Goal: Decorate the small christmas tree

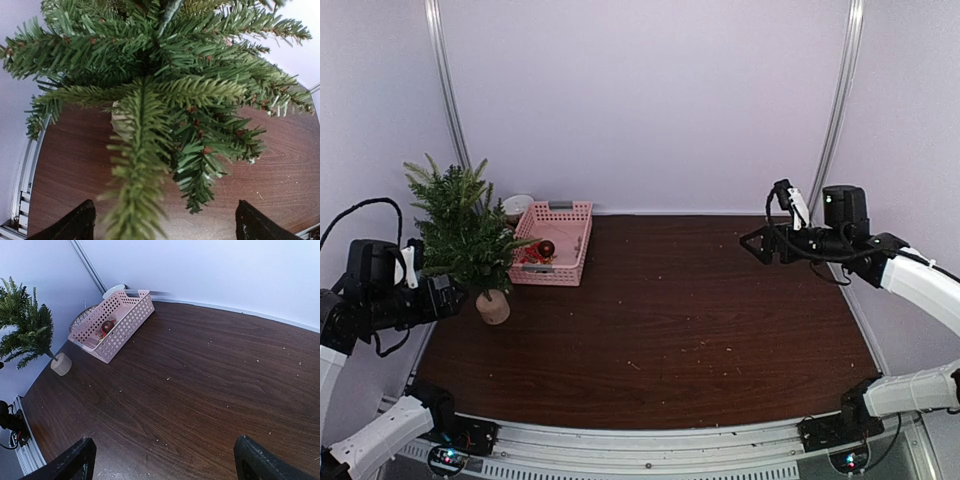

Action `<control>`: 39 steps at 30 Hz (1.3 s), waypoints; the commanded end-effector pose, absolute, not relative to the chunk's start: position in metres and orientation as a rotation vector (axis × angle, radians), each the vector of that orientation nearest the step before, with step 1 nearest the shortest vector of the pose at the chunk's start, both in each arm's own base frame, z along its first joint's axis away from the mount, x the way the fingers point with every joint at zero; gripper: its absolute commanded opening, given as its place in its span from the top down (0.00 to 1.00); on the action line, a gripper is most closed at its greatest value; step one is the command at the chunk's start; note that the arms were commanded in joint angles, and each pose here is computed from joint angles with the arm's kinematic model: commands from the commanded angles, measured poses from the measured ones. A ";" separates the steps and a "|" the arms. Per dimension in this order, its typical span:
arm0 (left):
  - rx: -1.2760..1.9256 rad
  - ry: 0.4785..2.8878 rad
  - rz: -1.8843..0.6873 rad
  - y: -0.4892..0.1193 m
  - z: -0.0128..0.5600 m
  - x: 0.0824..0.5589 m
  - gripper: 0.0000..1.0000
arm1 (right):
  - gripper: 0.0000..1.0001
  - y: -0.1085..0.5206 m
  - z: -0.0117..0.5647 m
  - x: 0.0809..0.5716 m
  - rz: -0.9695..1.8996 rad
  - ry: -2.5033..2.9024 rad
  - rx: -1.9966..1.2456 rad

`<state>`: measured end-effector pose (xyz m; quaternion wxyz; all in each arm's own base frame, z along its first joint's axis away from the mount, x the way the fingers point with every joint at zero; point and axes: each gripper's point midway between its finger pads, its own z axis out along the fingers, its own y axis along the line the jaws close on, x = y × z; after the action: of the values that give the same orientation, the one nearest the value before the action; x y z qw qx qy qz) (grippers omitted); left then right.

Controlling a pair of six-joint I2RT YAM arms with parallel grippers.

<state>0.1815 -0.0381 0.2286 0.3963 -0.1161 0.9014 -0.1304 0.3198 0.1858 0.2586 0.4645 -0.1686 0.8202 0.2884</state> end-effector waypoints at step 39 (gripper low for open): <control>-0.113 1.954 -0.003 -0.017 0.420 0.321 0.56 | 0.01 0.223 0.250 0.304 0.806 2.020 -0.579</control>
<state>0.3151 -0.0267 0.4232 0.5494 -0.0353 0.8347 -0.0118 0.3066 0.2182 0.2389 0.4209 -0.2199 0.8220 0.3144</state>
